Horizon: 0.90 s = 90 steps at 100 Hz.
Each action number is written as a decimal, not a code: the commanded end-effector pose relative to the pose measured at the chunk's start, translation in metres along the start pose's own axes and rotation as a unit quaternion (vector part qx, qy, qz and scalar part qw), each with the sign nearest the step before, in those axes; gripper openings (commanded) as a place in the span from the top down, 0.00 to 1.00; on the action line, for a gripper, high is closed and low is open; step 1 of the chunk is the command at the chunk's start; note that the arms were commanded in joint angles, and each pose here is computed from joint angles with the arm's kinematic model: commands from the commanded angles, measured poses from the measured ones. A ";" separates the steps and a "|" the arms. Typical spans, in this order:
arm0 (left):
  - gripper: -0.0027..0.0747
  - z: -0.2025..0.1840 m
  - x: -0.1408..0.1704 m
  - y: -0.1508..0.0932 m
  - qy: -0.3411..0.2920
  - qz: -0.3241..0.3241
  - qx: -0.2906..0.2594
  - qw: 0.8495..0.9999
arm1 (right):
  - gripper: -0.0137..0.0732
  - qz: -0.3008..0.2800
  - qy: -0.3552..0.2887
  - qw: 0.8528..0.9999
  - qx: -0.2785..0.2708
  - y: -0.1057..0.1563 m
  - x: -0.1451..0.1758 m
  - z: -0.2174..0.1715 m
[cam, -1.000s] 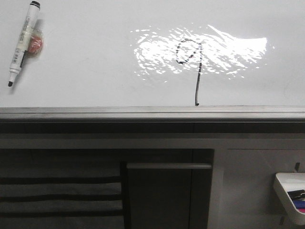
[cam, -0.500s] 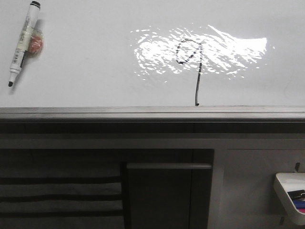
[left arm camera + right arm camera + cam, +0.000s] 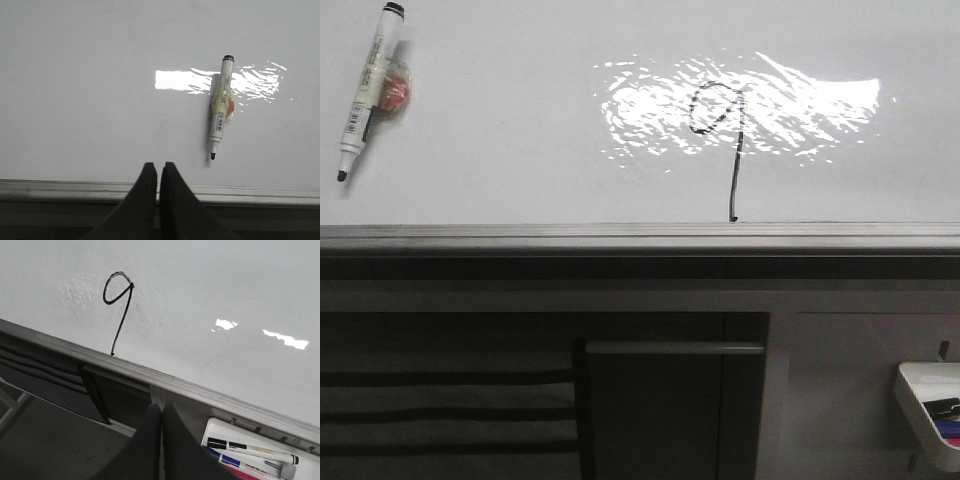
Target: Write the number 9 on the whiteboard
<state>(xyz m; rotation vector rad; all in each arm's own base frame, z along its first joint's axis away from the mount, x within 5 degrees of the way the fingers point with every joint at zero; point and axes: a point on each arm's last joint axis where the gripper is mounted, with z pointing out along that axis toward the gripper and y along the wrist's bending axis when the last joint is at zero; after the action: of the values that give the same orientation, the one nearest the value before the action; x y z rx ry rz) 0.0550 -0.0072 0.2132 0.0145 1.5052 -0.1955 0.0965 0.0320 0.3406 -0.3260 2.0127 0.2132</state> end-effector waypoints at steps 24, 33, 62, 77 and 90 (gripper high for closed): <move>0.99 -0.002 0.001 0.000 -0.037 -0.007 0.004 0.999 | 0.93 -0.001 -0.047 0.999 0.007 -0.001 -0.013 -0.004; 0.99 -0.002 0.001 0.000 -0.037 -0.007 0.004 0.999 | 0.93 -0.001 -0.047 0.999 0.007 -0.001 -0.013 -0.004; 0.99 -0.002 0.001 0.000 -0.037 -0.007 0.004 0.999 | 0.93 -0.001 -0.051 0.999 0.007 -0.001 -0.013 -0.005; 0.99 -0.002 0.001 0.000 -0.037 -0.007 0.004 0.999 | 0.93 0.004 -0.109 0.993 0.036 -0.005 0.005 -0.018; 0.99 -0.002 0.001 0.000 -0.037 -0.007 0.004 0.999 | 0.93 0.016 -0.210 0.973 0.098 -0.014 0.036 -0.015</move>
<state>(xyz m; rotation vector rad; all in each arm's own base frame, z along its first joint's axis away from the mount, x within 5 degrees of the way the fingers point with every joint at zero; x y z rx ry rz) 0.0550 -0.0072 0.2132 0.0118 1.5054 -0.1986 0.0750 0.0160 0.3146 -0.1860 1.8250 0.1446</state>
